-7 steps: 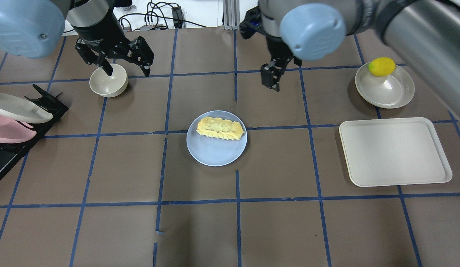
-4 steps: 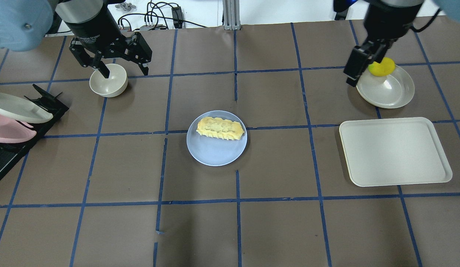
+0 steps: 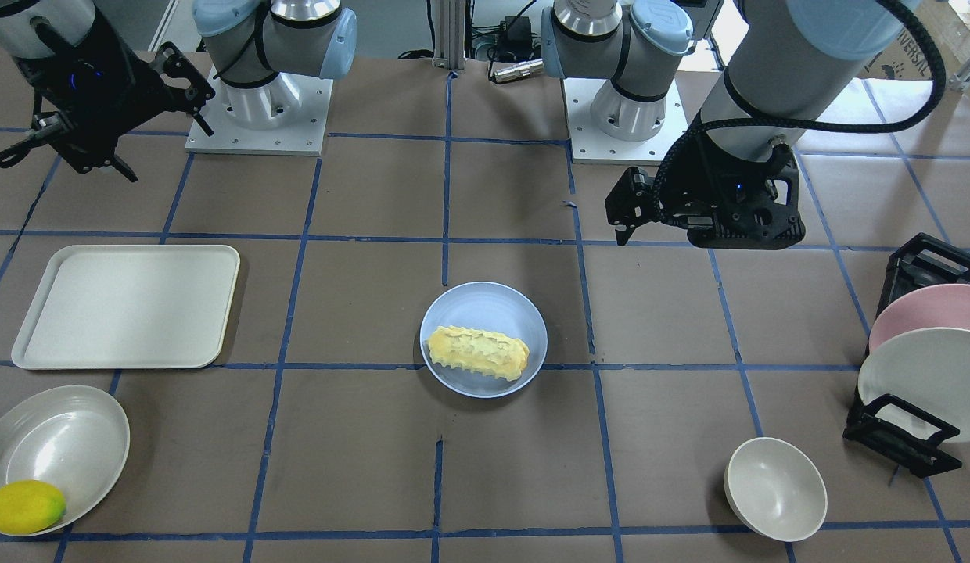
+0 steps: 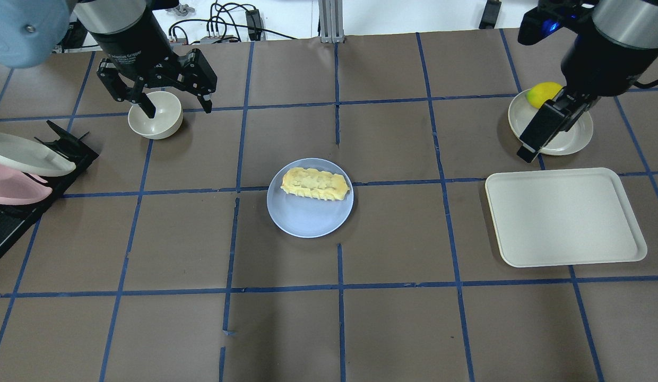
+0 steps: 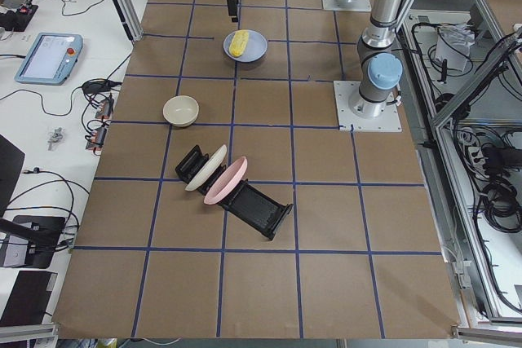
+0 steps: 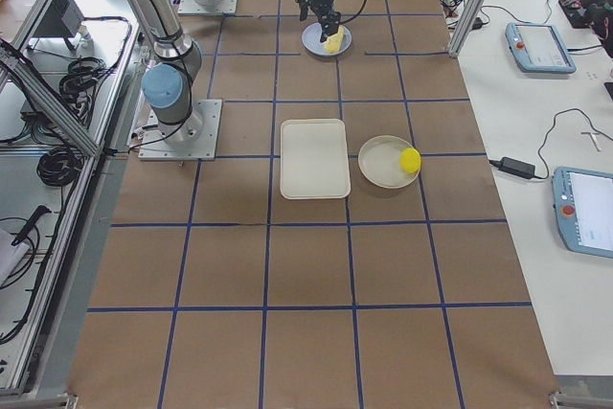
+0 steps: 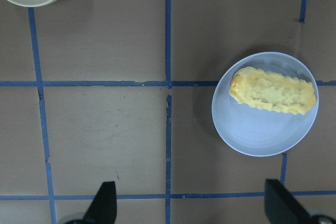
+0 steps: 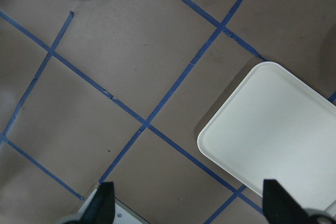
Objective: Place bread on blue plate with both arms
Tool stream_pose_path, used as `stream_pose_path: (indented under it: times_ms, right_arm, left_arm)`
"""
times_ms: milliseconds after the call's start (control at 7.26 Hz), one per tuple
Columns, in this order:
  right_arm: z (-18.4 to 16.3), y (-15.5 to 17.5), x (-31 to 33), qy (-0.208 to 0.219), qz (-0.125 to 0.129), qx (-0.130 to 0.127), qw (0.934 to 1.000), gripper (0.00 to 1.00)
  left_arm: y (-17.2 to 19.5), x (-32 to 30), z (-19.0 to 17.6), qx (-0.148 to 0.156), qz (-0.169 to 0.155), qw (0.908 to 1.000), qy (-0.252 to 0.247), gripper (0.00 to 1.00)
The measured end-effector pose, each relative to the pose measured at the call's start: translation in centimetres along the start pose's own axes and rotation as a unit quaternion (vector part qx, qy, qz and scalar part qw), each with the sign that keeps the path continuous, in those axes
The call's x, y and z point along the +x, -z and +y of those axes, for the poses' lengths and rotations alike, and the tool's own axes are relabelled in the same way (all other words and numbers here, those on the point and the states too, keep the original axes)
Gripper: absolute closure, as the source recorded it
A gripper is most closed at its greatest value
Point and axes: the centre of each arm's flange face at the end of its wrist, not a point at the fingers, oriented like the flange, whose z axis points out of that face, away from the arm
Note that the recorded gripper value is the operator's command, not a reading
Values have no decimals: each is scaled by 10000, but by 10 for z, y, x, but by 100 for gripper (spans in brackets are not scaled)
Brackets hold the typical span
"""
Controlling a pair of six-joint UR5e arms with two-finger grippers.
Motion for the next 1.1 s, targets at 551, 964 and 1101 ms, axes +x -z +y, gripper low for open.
stream_pose_path:
  times_ms: [551,964,1101]
  right_arm:
    - [5,1,-5,-1226,70,89,9924,0]
    - [7,1,-3,-2367,211,25,9713,0]
    - [7,3,-2,-2382,207,39,9710,0]
  left_arm:
    - [3,0,5,-26,-54,10000,-12,0]
    - [4,1,6,-15,-48,10000,-12,0]
    - [4,0,5,-3,-47,10000,-9,0]
